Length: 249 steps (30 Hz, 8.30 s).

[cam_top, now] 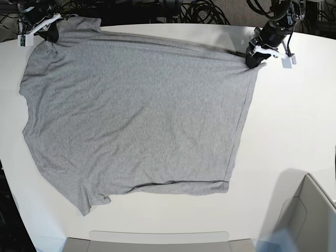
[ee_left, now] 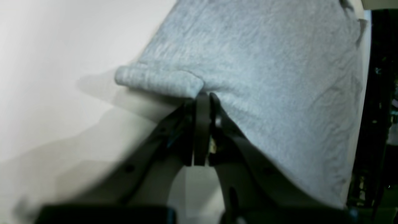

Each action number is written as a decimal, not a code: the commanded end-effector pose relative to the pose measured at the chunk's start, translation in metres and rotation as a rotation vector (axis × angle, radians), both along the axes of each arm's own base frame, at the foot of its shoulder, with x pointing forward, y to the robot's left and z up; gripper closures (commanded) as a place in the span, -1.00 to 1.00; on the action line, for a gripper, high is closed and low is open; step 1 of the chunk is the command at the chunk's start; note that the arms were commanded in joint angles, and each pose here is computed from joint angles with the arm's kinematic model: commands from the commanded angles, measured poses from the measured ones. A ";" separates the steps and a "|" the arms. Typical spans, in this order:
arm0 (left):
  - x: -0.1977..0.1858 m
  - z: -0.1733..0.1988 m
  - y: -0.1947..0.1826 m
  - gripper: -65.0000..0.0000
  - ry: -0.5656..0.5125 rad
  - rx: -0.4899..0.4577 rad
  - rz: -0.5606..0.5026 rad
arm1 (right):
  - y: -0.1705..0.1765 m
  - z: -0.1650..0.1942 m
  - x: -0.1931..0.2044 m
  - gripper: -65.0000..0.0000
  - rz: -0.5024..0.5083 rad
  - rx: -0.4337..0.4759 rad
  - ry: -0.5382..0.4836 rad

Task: Fold the T-shirt properly
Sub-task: 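Pull both shoulder corners apart to straighten the shirt, then lift both held corners and fold them toward the hem, then lower the folded edge and regrip the shirt with both grippers, then drag the shirt back toward the robot with both grippers, then release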

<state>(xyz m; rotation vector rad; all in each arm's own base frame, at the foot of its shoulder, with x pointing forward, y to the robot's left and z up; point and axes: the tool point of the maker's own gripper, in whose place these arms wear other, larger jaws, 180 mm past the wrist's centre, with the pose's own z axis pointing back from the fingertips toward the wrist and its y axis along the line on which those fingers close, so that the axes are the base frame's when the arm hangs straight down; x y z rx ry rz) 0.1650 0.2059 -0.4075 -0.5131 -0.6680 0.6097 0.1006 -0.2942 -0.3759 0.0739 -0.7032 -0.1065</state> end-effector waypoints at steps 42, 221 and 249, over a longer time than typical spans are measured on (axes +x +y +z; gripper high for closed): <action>0.150 0.039 -0.022 1.00 -0.006 -0.078 -0.006 | -0.019 0.051 0.155 1.00 0.225 -0.513 -0.066; 0.082 -0.022 0.052 1.00 0.114 0.065 0.089 | -0.040 -0.051 0.117 1.00 0.103 0.007 0.092; -0.083 -0.034 0.122 1.00 0.406 0.225 0.165 | 0.007 -0.057 0.018 1.00 0.224 -0.031 0.258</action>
